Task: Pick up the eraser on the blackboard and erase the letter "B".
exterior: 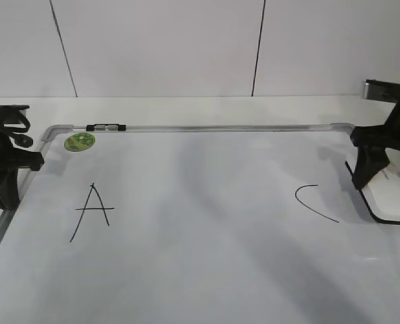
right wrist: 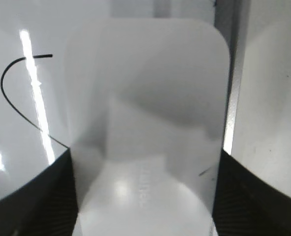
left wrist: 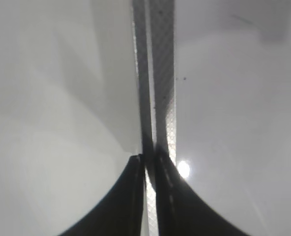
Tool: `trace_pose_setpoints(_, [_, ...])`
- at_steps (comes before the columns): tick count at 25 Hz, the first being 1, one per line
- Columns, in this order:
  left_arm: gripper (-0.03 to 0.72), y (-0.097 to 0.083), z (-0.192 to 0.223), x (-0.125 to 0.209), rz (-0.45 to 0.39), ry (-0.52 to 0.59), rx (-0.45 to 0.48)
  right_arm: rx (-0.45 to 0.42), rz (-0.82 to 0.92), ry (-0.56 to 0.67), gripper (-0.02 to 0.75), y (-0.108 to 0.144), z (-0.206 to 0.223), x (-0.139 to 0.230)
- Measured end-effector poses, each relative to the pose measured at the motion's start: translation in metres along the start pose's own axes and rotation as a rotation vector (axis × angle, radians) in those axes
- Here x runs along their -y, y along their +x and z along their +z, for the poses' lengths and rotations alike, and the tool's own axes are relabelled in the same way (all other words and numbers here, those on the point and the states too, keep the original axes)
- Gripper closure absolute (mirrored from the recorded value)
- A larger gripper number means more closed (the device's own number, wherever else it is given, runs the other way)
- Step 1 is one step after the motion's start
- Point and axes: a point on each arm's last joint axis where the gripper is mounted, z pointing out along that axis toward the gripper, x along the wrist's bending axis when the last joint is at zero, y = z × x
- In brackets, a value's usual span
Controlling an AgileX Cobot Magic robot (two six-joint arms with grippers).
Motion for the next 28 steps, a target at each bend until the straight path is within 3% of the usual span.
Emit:
trace_pose_setpoints(8, [0.652,0.000,0.000,0.000,-0.001,0.000,0.001,0.001,-0.001,0.033,0.199,-0.003,0.020,-0.006])
trace_pose_setpoints(28, [0.652,0.000,0.000,0.000,-0.003,0.001,0.005,0.034,-0.018,0.035,0.198,-0.006,0.022,-0.007])
